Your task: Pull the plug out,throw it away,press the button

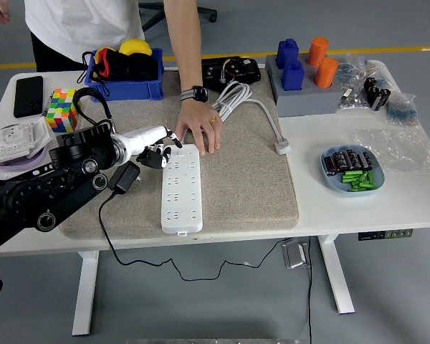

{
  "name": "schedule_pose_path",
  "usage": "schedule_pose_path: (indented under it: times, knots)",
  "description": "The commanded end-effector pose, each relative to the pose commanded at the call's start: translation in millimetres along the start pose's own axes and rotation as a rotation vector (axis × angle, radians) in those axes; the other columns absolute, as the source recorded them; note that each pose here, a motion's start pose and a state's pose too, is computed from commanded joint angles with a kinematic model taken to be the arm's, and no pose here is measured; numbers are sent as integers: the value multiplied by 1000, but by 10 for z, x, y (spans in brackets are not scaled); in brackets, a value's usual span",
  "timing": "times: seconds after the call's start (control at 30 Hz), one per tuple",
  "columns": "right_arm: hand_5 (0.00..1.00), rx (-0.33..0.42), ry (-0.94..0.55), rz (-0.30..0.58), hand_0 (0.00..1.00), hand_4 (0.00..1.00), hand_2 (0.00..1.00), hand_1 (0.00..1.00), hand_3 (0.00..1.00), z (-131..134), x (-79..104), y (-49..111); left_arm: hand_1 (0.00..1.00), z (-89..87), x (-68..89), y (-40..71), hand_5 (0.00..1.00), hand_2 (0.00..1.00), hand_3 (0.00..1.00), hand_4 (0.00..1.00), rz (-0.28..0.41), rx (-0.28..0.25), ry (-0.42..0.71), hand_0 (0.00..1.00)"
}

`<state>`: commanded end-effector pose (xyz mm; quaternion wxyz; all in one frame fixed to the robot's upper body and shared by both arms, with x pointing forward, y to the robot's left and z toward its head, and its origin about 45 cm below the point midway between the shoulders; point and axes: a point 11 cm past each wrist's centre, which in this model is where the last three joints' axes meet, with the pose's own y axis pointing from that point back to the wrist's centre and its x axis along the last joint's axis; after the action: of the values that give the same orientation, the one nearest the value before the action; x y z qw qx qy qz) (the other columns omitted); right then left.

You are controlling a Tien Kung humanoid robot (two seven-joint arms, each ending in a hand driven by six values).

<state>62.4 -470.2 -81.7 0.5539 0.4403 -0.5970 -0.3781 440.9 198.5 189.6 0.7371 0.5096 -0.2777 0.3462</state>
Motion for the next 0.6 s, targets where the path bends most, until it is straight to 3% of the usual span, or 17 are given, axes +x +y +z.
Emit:
schedule_pose_path:
  times: [0.6]
  knots:
    - [755, 0, 1, -1, 785, 788, 738, 743, 742, -3, -1, 0, 7, -12, -40, -111, 2, 149, 779, 105, -25, 52, -70, 45]
